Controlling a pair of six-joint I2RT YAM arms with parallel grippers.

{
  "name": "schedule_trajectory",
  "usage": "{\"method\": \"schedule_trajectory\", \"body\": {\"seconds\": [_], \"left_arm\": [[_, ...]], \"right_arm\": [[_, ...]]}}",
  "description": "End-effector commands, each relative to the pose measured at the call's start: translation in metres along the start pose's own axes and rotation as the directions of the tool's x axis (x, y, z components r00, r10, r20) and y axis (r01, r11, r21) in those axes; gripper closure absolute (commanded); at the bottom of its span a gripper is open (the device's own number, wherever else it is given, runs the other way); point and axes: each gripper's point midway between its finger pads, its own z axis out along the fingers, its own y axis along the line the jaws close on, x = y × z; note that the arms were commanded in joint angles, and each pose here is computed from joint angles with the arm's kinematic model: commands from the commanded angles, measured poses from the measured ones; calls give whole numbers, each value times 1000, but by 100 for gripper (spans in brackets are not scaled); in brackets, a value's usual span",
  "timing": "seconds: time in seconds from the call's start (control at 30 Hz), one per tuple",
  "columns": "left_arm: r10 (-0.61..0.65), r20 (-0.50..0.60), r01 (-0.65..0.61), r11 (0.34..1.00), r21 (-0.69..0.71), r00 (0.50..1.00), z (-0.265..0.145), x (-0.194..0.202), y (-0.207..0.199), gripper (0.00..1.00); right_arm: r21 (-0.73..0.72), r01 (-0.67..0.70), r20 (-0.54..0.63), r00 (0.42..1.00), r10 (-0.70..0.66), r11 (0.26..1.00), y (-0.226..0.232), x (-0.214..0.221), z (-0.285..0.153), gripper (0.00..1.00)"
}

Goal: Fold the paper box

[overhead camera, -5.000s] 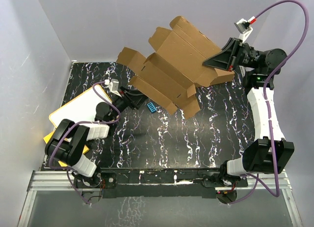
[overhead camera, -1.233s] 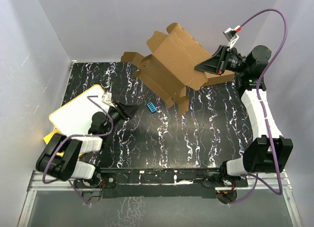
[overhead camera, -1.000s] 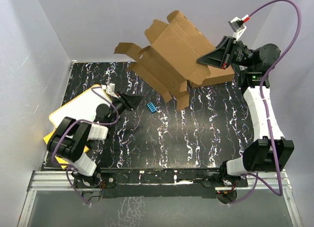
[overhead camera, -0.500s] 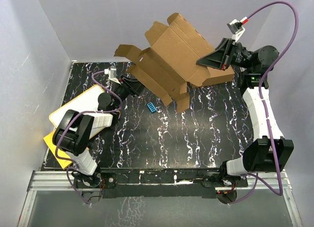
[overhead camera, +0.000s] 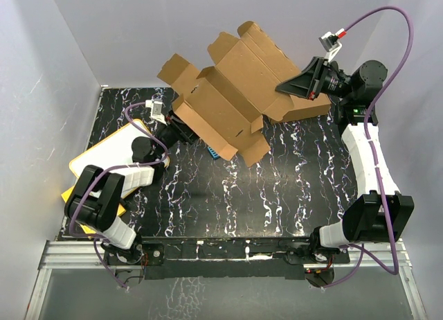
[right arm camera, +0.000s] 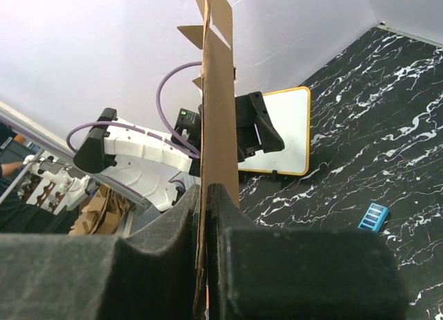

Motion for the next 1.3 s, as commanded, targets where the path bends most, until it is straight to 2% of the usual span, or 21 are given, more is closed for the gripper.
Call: {"method": "schedule_trajectory", "body": {"seconds": [0.0, 0.13, 0.37, 0.6, 0.83, 1.27], "left_arm": [[117, 88, -132, 973, 190, 989, -6, -25, -60, 41], [118, 64, -128, 973, 194, 991, -16, -18, -64, 35], [153, -12, -143, 948, 284, 988, -22, -9, -86, 34], [169, -20, -153, 935, 320, 985, -21, -12, -97, 33], [181, -8, -167, 921, 353, 983, -23, -19, -113, 24], [161, -8, -147, 914, 379, 987, -19, -27, -124, 16]], "right_arm": [[27, 51, 30, 998, -51, 998, -2, -6, -2, 92], [34, 49, 34, 998, -51, 998, -6, -7, -4, 92], [37, 42, 35, 998, -43, 998, -8, -5, -4, 92], [29, 29, 35, 999, -30, 999, -9, -3, -4, 92], [30, 22, 32, 999, -23, 999, -12, -1, -5, 92], [24, 15, 28, 999, -16, 1000, -14, 2, -5, 92]]}}
